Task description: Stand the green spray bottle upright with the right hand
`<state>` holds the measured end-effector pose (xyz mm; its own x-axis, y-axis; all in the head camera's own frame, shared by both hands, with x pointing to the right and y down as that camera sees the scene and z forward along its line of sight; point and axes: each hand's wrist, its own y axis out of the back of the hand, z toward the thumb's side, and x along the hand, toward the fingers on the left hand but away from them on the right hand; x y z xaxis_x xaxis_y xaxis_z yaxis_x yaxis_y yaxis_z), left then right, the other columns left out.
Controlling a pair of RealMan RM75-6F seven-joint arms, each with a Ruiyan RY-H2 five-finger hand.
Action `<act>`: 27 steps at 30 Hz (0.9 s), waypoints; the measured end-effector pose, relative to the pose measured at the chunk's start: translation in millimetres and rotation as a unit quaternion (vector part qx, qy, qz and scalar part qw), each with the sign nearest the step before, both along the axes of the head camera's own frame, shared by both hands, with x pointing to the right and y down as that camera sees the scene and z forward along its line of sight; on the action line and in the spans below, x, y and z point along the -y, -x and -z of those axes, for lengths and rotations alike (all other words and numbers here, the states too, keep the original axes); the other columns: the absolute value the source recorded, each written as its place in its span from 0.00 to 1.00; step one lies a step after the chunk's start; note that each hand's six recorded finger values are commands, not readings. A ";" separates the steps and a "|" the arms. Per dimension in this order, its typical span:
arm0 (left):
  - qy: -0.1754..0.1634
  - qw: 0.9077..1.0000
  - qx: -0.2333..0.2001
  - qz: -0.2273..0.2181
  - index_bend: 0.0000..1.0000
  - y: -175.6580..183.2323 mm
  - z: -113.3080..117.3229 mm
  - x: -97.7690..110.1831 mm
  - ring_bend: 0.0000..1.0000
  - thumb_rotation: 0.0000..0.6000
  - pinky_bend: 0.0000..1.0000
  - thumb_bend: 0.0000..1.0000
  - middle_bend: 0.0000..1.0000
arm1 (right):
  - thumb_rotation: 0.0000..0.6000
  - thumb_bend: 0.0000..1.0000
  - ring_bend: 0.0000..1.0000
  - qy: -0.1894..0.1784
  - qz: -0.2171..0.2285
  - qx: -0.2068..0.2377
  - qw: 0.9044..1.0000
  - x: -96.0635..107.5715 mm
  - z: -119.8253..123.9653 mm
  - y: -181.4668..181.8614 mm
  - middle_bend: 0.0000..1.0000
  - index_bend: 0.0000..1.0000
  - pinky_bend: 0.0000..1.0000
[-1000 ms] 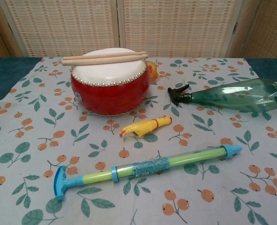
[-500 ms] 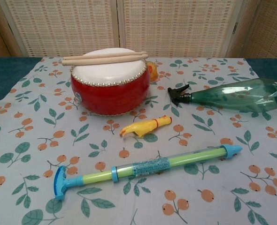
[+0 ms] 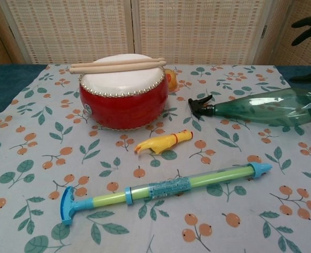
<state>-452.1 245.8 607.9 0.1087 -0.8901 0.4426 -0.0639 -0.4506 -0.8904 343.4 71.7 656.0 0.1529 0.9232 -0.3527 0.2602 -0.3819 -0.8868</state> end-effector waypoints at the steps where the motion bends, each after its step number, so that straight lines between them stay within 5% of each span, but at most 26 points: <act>1: 0.001 1.000 0.000 -0.001 0.00 -0.1 -0.3 -0.2 0.00 1.00 0.11 0.20 0.00 | 1.00 0.00 0.00 0.005 0.004 -0.004 1.000 0.8 -2.2 1.8 0.22 0.07 0.03; 11: 0.005 1.000 -0.005 -0.006 0.00 -3.4 -2.0 0.4 0.00 1.00 0.11 0.20 0.00 | 1.00 0.00 0.00 0.025 0.051 -0.098 0.994 20.7 -25.2 24.5 0.22 0.00 0.00; 17: 0.003 1.000 -0.007 -0.008 0.00 -3.1 -0.6 1.2 0.00 1.00 0.11 0.20 0.00 | 1.00 0.00 0.00 0.057 0.065 -0.106 0.991 27.7 -54.3 54.8 0.22 0.00 0.00; 27: 0.005 1.000 -0.010 -0.004 0.00 1.2 -2.1 3.0 0.00 1.00 0.11 0.20 0.00 | 1.00 0.00 0.00 0.070 0.093 -0.152 0.981 31.1 -67.9 78.6 0.22 0.03 0.00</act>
